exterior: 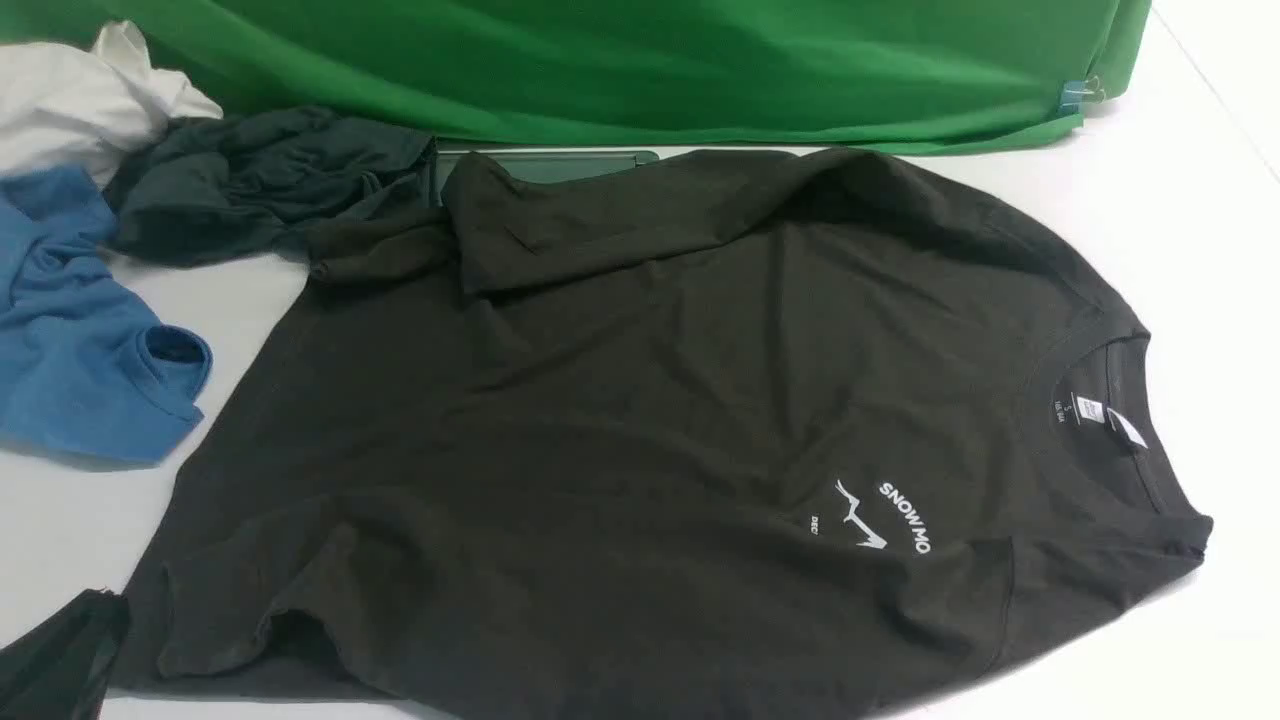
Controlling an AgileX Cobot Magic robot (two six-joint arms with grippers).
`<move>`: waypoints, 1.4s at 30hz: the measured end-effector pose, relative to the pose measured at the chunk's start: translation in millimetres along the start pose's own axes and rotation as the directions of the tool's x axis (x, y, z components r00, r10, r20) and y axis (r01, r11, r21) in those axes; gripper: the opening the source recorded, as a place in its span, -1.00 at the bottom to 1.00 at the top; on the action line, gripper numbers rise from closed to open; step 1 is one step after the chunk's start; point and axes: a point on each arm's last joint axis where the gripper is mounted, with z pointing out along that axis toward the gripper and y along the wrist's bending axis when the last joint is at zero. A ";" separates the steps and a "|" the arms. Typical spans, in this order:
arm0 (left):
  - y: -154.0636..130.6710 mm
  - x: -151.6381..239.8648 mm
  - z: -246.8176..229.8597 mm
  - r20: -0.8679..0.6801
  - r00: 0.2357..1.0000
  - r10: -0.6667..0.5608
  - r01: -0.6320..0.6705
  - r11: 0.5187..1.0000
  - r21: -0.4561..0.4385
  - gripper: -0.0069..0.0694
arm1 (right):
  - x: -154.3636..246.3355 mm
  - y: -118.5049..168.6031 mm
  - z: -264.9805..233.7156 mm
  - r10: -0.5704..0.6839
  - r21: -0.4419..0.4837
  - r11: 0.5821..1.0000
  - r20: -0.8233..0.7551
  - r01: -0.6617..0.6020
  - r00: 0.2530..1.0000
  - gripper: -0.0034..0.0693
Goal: Fold a long-sleeved shirt on a white desktop.
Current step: 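Grasp the left edge of the dark T-shirt lying flat on the table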
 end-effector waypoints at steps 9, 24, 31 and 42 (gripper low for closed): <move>0.0 0.0 0.0 0.000 1.000 0.000 0.000 1.000 0.000 -0.72 | 0.0 0.0 0.0 0.000 0.000 1.000 0.000 0.000 1.000 -0.24; 0.0 0.0 0.0 0.000 1.000 0.000 0.000 1.000 0.000 -0.72 | 0.0 0.0 0.0 -0.001 0.000 1.000 0.000 0.001 1.000 -0.24; 0.0 0.0 0.0 0.000 1.000 0.000 0.000 1.000 0.000 -0.72 | 0.0 0.0 0.0 -0.012 0.000 1.000 0.000 0.012 1.000 -0.24; 0.0 0.0 0.0 0.000 1.000 0.000 0.000 1.000 0.000 -0.72 | 0.0 0.0 0.0 -0.012 0.000 1.000 0.000 0.012 1.000 -0.24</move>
